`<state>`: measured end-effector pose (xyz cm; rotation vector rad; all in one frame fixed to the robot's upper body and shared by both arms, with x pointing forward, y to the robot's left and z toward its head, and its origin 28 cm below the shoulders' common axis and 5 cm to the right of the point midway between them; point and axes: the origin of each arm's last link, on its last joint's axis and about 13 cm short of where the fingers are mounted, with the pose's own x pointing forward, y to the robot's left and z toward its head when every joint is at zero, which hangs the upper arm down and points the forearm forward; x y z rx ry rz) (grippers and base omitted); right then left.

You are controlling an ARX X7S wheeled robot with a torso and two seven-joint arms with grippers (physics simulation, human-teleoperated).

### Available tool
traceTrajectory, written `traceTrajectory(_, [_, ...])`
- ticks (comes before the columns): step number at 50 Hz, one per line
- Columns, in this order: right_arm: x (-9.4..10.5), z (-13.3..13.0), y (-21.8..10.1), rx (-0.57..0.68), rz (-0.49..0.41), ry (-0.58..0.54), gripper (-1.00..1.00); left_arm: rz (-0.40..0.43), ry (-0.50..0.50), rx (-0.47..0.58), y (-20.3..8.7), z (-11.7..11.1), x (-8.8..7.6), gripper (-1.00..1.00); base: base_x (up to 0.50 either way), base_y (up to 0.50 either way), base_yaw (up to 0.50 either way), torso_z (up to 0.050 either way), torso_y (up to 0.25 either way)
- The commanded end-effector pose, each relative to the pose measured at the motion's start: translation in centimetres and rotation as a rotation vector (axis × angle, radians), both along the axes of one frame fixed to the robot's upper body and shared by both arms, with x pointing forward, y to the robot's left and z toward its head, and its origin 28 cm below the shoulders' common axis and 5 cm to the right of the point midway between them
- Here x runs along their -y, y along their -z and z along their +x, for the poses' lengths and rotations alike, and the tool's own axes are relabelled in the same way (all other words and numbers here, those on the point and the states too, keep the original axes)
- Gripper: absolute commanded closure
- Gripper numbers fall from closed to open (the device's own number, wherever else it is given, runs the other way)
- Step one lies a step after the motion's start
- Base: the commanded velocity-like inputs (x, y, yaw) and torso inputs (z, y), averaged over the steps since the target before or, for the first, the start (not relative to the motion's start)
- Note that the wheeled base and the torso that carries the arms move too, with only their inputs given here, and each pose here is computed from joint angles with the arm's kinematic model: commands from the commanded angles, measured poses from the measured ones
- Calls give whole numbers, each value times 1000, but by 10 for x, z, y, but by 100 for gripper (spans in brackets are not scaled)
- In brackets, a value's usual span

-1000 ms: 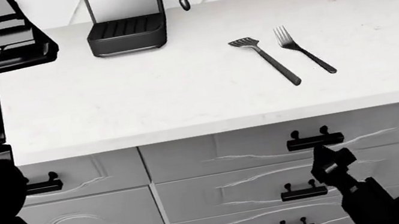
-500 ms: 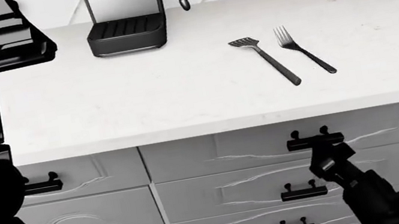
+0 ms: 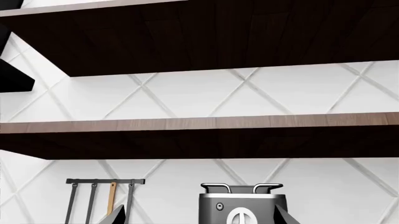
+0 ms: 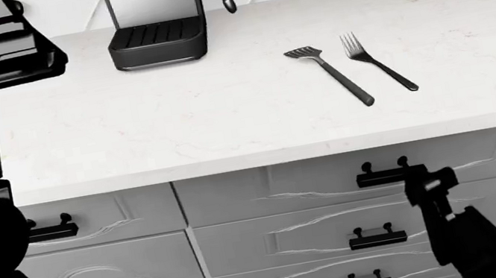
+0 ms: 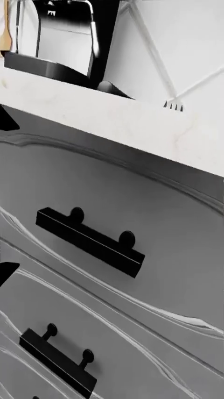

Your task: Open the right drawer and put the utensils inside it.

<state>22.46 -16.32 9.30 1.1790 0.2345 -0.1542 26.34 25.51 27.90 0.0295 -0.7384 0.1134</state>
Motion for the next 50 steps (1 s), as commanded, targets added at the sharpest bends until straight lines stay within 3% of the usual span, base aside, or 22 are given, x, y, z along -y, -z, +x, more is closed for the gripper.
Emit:
traceTrajectory(1, [6, 16, 0, -54, 81, 33, -100, -4, -2, 0, 0, 0, -1, -100, 0, 0, 0, 0, 0])
traceTrajectory(20, [20, 53, 23, -149, 137, 128, -100, -5, -6, 0, 0, 0, -2, -100, 0, 0, 0, 0, 0])
traceTrajectory(38, [16, 95, 31, -179, 114, 60, -100, -7, -7, -3, 1, 1, -2, -100, 0, 0, 0, 0, 0])
traceTrajectory(50, [15, 109, 32, -171, 86, 54, -100, -9, -10, -2, 0, 1, -3, -100, 0, 0, 0, 0, 0])
